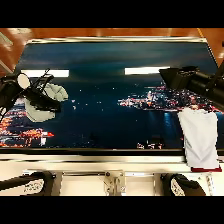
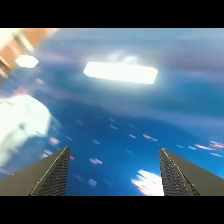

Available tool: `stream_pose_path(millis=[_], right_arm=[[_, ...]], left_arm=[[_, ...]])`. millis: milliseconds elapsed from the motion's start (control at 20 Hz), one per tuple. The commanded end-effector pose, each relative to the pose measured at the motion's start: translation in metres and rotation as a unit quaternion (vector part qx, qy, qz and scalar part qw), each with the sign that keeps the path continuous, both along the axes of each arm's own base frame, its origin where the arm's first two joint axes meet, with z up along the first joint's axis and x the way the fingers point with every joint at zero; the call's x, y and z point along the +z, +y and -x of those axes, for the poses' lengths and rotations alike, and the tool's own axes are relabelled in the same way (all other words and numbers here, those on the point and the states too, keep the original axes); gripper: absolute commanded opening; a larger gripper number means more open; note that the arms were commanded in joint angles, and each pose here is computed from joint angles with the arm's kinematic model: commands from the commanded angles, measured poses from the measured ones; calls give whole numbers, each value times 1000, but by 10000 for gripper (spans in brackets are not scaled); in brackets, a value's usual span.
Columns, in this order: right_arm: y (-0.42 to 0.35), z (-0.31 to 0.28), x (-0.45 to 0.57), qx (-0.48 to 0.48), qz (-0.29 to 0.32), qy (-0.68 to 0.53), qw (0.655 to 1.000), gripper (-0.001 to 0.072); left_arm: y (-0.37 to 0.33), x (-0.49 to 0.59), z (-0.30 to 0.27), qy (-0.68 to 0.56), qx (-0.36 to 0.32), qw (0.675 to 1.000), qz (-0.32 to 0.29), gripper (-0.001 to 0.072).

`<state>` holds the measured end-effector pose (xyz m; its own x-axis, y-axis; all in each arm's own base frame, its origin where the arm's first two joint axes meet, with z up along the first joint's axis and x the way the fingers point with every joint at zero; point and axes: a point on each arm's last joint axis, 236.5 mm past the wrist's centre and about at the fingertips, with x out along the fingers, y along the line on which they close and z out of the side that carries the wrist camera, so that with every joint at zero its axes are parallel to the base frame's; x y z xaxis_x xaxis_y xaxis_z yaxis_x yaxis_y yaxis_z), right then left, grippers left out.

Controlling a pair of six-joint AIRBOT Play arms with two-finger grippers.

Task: Fold the shirts.

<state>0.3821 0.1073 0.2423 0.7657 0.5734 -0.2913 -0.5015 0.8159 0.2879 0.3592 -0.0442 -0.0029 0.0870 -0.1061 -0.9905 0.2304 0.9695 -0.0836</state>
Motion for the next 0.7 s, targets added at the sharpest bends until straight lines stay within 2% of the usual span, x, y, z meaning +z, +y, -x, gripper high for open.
stream_pose_path(millis=[0, 150, 250, 450, 650], right_arm=[[-35, 3, -23, -42, 114, 47, 992, 674], [-73, 17, -64, -90, 181, 133, 970, 674], [-79, 26, -76, -90, 198, 162, 963, 674], [-72, 30, -77, -83, 179, 174, 965, 674], [-71, 32, -79, -92, 162, 190, 964, 674]], left_arm=[[-1, -8, 0, 11, 0, 1000, 1, 527], [-1, -5, -14, -20, -1, 1000, 1, 527], [-1, 11, -28, -53, 0, 999, 2, 527], [-2, 84, -55, -172, 21, 985, 12, 528], [0, 165, -39, -279, 23, 960, 21, 526]])
